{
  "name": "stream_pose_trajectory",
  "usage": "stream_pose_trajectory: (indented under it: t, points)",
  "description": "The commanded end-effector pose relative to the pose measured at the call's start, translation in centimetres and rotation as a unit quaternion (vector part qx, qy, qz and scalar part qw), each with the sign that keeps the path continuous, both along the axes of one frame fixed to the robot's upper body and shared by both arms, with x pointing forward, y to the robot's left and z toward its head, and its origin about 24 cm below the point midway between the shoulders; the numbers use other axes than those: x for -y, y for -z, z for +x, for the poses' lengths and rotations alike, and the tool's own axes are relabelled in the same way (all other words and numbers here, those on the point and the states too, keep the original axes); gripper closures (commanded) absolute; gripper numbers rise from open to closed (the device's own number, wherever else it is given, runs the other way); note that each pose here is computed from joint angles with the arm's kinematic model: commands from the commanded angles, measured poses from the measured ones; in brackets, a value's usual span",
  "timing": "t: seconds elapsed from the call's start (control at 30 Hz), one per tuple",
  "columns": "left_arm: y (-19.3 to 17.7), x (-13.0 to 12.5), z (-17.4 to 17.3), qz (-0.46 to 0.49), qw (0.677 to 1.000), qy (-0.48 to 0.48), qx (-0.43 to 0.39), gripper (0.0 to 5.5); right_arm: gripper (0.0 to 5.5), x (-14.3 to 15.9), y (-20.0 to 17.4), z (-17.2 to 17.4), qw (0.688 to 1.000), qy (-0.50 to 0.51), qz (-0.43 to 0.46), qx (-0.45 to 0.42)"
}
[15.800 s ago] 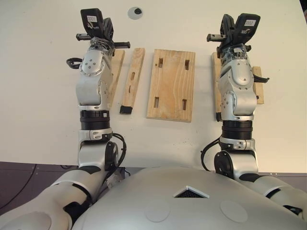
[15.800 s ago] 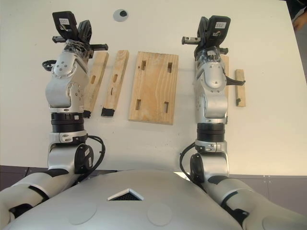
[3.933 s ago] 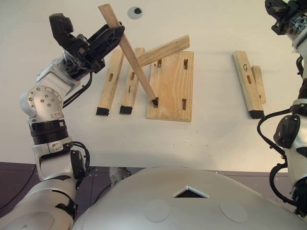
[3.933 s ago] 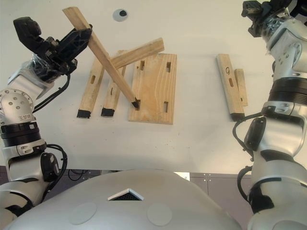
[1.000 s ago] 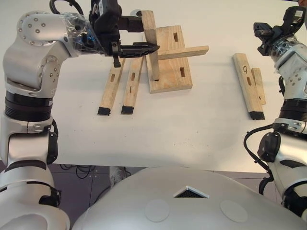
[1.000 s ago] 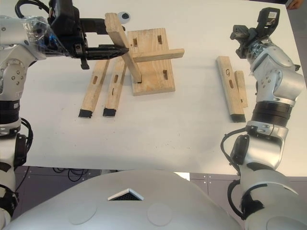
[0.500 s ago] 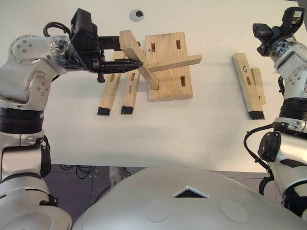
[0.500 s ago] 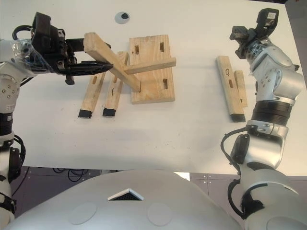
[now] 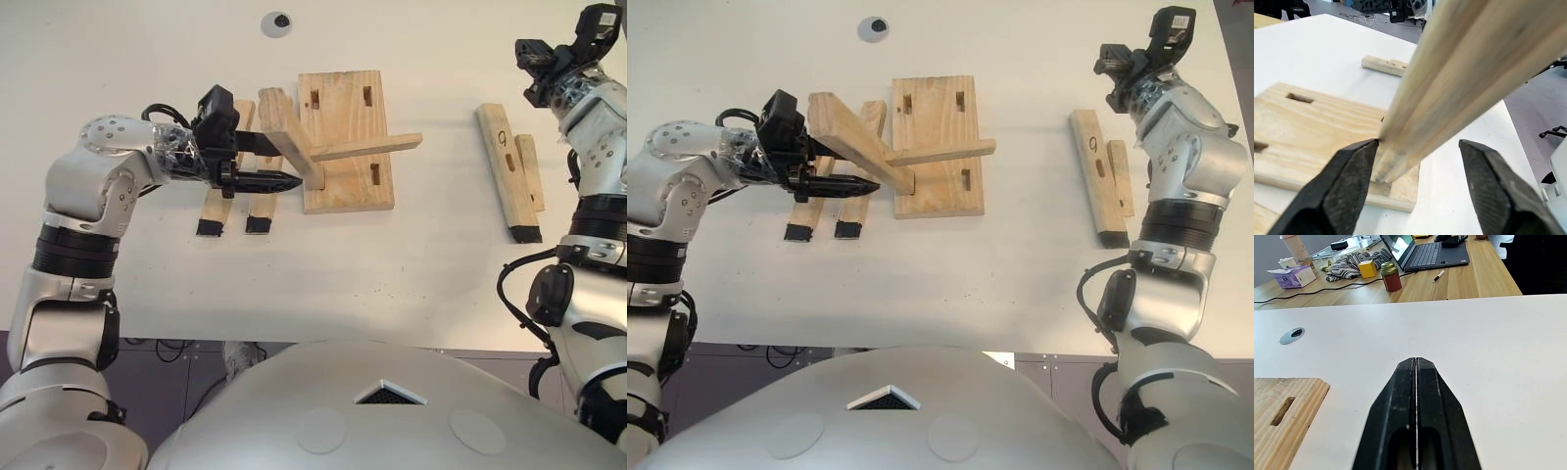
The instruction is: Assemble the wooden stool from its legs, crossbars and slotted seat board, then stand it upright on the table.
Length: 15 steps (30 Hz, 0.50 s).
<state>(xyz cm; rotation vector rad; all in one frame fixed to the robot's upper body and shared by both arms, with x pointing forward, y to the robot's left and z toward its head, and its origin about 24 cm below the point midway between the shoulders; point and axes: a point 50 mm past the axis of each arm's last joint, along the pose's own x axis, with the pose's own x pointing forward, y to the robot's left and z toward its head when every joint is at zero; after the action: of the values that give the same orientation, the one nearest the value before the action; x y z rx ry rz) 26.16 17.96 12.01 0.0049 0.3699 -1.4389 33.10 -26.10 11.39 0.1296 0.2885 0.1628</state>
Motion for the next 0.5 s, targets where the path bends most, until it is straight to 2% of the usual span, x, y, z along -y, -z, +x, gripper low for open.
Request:
stream_pose_trajectory:
  t: [0.03,0.2,0.33,0.4,0.5]
  points:
    - [-0.9,-1.5,-0.5,0.05,0.998,-0.009,0.027,2.0,5.5,-0.5,0.6,-0.3,1.0,0.012,0.015,0.006]
    - [0.8,-4.7,-3.2,0.206,0.976,-0.057,0.029,2.0,5.5,0.1,1.7,-1.6,0.998,0.051,0.028,0.006]
    - [1.3,-3.0,-3.0,0.156,0.968,-0.194,0.02,2.0,5.5,0.3,2.5,-2.9,0.996,0.078,0.033,0.005]
    - [2.1,-1.3,-2.9,0.125,0.952,-0.279,-0.011,2.0,5.5,0.4,2.9,-3.3,0.995,0.088,0.035,0.003]
    - [3.2,0.2,-3.3,0.14,0.927,-0.345,-0.052,2.0,5.5,0.7,3.1,-3.7,0.994,0.101,0.035,0.0]
